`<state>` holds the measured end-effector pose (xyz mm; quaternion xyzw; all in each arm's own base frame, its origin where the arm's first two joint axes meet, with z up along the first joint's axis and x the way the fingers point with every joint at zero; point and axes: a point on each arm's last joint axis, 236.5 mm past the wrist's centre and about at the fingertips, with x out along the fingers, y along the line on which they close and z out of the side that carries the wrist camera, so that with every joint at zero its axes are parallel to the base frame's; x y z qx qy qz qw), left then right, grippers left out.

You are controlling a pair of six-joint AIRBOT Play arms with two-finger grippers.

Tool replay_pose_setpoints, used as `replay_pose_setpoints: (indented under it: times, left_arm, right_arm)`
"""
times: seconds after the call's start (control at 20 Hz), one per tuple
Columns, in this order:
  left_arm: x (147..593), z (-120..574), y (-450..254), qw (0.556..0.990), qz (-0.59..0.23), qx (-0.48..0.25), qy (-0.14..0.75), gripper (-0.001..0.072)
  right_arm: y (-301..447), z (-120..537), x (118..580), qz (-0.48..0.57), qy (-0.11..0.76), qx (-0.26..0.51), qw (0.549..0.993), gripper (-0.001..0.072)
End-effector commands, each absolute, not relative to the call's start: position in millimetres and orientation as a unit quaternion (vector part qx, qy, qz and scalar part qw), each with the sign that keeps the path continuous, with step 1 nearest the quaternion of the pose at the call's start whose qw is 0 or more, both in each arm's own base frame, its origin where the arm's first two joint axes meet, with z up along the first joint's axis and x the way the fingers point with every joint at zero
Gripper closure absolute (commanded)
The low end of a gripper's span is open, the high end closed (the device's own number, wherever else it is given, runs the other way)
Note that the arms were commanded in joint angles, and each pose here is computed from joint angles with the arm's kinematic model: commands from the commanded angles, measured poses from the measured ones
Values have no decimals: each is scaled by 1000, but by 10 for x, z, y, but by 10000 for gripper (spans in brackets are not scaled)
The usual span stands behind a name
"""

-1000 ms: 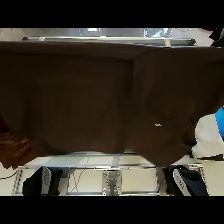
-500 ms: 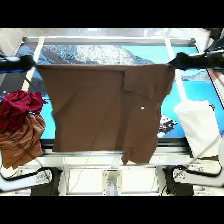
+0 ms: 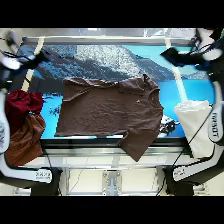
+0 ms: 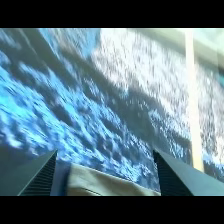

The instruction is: Fold the shirts.

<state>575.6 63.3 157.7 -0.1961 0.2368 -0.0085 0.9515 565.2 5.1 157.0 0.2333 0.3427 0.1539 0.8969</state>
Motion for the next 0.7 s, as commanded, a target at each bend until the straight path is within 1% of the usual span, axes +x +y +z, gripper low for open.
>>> replay_pose_setpoints:
  times: [0.0,0.05,0.15,0.2,0.3,0.4,0.45,0.55,0.65]
  left_arm:
    - [4975,2183,1414,958,64,-171,222,6]
    - [4664,2178,1620,952,92,-181,228,7]
    - [3990,1808,1854,932,147,-213,254,7]
    - [3641,1497,1880,915,177,-249,265,7]
    - [3102,913,1714,865,218,-370,259,7]
    - [2797,478,1451,830,226,-449,242,7]
    - [2687,276,1231,809,215,-483,256,7]
    - [2450,-122,699,763,175,-524,336,7]
    - [2281,-375,382,708,164,-571,382,7]
  right_arm:
    - [-736,1782,4698,78,452,113,881,261]
    - [-968,1831,4346,46,478,102,871,261]
    - [-1173,1885,3868,15,482,124,867,260]
    - [-1156,1793,3621,16,484,140,863,260]
    - [-1037,1328,3179,4,485,187,854,260]
    - [-845,647,2864,-39,462,275,842,259]
    - [-694,290,2716,-57,454,337,823,258]
    - [-293,-221,2476,-39,469,429,771,258]
    - [-53,-435,2367,-7,488,456,744,258]
